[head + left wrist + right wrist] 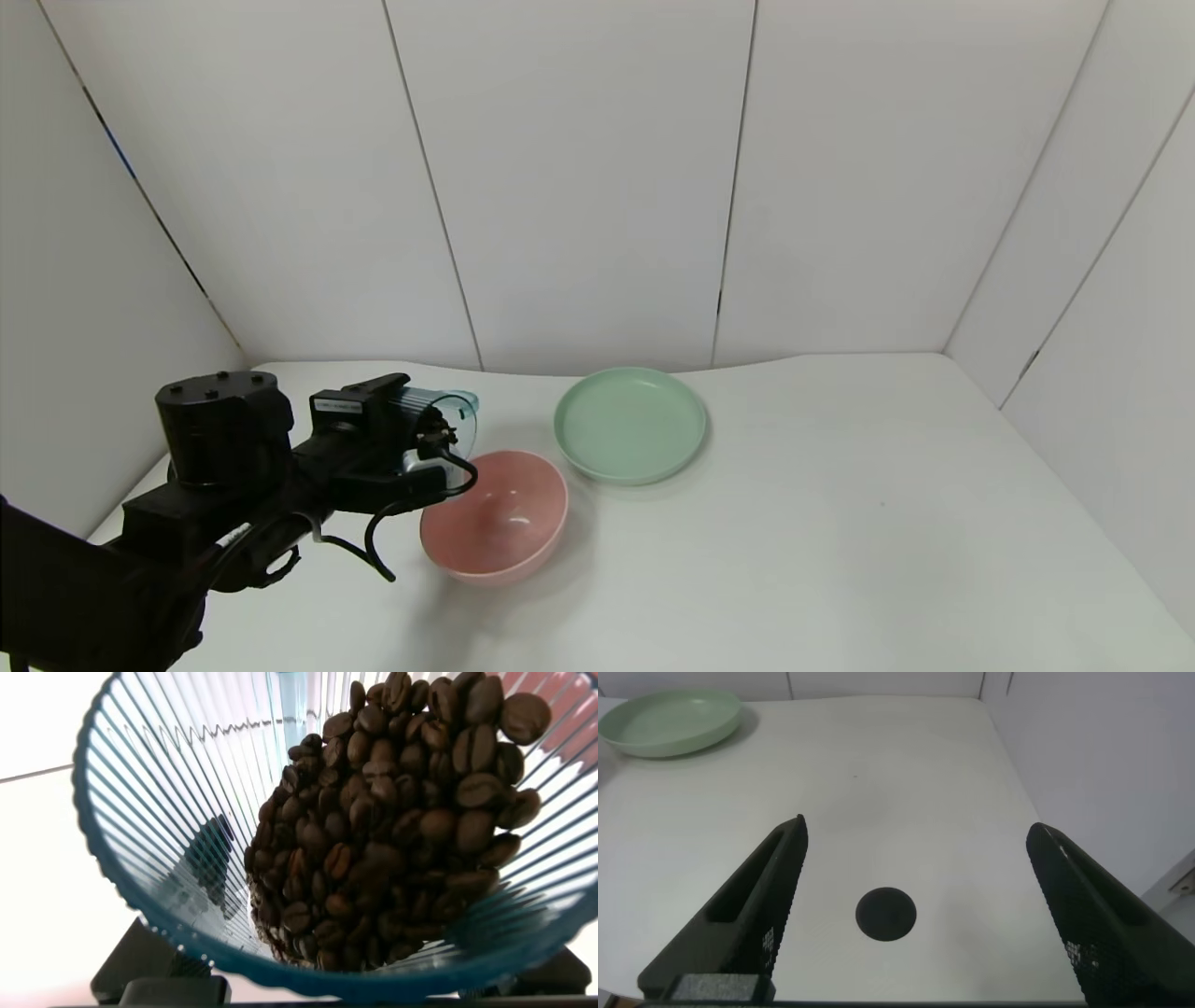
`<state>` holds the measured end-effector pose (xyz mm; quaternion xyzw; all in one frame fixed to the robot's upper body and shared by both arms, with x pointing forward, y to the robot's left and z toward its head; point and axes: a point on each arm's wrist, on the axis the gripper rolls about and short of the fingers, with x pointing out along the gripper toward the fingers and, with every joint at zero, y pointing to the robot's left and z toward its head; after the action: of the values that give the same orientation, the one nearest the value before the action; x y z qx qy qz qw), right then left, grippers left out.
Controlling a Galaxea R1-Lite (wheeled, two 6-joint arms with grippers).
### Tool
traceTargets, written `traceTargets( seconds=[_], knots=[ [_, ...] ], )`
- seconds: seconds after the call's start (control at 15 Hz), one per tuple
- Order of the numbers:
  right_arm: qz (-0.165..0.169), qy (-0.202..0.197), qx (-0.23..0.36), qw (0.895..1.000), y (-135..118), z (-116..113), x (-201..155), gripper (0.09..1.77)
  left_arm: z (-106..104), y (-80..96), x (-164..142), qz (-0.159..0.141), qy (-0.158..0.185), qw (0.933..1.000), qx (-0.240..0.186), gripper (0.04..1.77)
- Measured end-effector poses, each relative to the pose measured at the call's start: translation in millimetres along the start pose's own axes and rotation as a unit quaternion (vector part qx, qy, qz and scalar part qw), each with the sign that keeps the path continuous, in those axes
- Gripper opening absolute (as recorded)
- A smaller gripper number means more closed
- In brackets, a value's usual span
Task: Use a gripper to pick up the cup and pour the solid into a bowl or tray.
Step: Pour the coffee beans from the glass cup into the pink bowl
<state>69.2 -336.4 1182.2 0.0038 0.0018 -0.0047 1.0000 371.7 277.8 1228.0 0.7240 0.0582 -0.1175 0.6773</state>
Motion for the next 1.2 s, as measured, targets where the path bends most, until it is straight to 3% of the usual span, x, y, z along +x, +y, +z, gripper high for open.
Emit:
traceTargets(
  seconds=[1.2],
  knots=[
    [0.000, 0.000, 0.000, 1.000, 0, 0, 0, 1.71, 25, -5.1, -7, -0.011, 0.038, 0.9967, 0.072, 1.31]
  ],
)
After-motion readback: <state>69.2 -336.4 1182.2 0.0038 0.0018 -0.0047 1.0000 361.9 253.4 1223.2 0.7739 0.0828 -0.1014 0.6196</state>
